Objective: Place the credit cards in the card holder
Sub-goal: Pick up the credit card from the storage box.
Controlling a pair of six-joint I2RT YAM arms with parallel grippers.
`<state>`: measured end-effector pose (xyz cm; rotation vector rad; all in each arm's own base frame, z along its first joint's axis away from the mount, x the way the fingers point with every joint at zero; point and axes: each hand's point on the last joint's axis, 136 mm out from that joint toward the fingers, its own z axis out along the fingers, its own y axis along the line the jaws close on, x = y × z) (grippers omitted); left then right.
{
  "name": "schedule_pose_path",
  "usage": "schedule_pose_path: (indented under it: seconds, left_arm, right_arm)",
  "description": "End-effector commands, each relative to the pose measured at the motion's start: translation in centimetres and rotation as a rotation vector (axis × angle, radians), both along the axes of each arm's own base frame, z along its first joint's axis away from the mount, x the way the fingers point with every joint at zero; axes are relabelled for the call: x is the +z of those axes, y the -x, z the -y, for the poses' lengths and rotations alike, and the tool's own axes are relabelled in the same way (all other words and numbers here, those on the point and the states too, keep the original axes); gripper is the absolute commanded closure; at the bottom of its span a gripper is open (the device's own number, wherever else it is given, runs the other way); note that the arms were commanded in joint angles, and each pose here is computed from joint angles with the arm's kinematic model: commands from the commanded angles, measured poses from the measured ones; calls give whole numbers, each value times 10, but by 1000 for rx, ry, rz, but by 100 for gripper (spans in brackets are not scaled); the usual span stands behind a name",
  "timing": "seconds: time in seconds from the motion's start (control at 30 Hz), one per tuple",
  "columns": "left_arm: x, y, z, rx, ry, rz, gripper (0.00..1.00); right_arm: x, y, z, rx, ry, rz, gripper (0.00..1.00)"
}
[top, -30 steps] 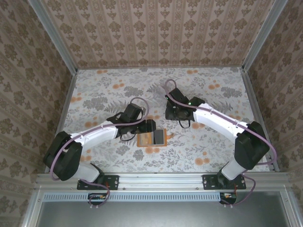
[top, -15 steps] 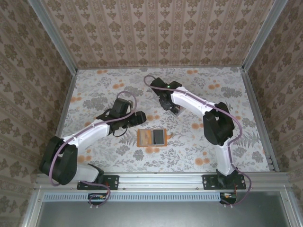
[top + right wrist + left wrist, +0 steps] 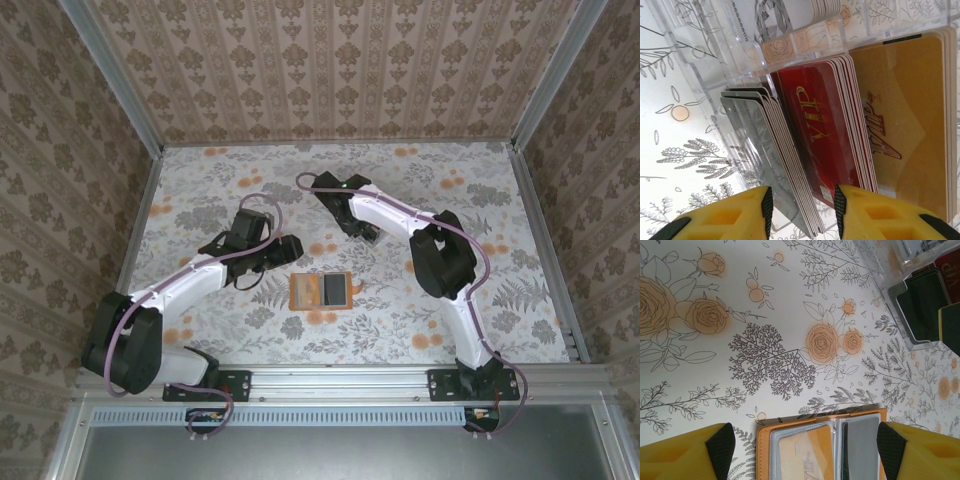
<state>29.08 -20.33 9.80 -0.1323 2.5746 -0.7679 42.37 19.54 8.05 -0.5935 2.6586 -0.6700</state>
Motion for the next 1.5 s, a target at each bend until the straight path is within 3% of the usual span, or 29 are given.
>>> schedule_pose_path:
  seconds: [0.0, 0.53, 1.47]
  left_arm:
    - [0, 3, -3, 5, 13, -6, 22]
    - [-2, 3, -5, 10, 22, -16, 22]
    - [-4, 5, -4, 6, 31, -30, 22]
  right_arm:
    - [-1, -5, 4, 37, 109, 12, 60]
    - [-2, -18, 9, 82, 370, 142, 59]
    - [27, -15, 12, 57, 342, 215, 73]
